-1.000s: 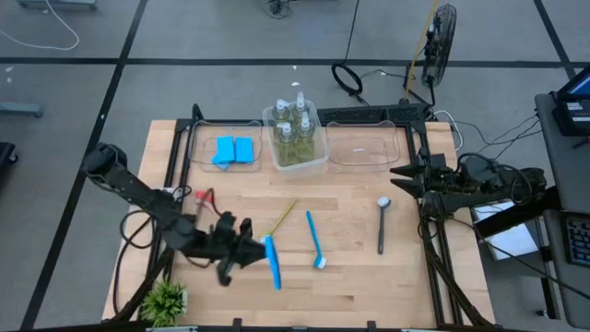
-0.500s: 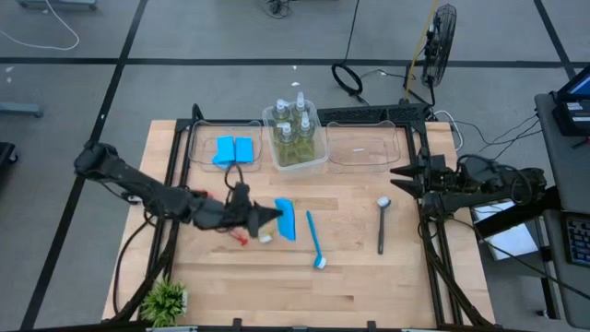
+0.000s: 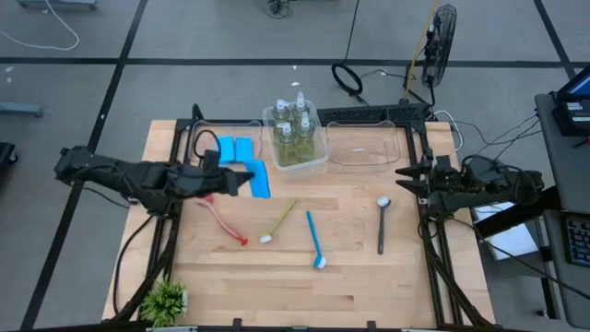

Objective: Pick & Place Kitchen Sink Supplies
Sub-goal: Put the blue sponge into the left transparent bin

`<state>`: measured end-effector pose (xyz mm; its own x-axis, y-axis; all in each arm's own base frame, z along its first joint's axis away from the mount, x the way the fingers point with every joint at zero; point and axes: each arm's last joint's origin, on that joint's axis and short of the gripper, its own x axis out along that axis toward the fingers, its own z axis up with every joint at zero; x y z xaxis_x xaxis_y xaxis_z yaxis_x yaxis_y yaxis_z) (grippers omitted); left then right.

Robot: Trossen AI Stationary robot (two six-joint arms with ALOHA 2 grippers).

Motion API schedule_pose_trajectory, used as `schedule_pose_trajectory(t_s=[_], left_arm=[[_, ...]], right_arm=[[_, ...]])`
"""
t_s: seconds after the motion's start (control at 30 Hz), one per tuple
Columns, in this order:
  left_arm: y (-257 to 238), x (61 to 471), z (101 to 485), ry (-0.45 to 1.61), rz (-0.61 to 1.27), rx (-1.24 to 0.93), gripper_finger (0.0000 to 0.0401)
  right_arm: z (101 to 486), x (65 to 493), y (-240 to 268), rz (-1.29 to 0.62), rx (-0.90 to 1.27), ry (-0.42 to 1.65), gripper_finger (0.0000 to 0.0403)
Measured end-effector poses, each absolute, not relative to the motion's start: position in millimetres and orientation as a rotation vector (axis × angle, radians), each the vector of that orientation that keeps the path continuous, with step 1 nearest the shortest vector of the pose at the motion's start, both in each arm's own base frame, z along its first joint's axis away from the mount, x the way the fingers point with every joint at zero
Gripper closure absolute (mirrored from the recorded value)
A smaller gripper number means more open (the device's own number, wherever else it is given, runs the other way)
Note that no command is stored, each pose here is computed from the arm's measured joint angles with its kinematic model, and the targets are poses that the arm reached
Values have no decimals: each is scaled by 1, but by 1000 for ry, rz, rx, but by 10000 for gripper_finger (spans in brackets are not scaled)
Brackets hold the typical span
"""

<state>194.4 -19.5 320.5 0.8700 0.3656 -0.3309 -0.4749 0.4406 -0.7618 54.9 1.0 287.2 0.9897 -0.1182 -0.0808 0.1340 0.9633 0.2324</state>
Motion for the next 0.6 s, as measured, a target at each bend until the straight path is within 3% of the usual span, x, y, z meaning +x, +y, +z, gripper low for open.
schedule_pose_trajectory(t_s=[0.3,0.6], left_arm=[[30,178,312,162,765,-978,401],[92,149,301,274,972,-989,401]], right_arm=[[234,85,6,-131,288,74,261],[211,94,7,-129,311,59,261]])
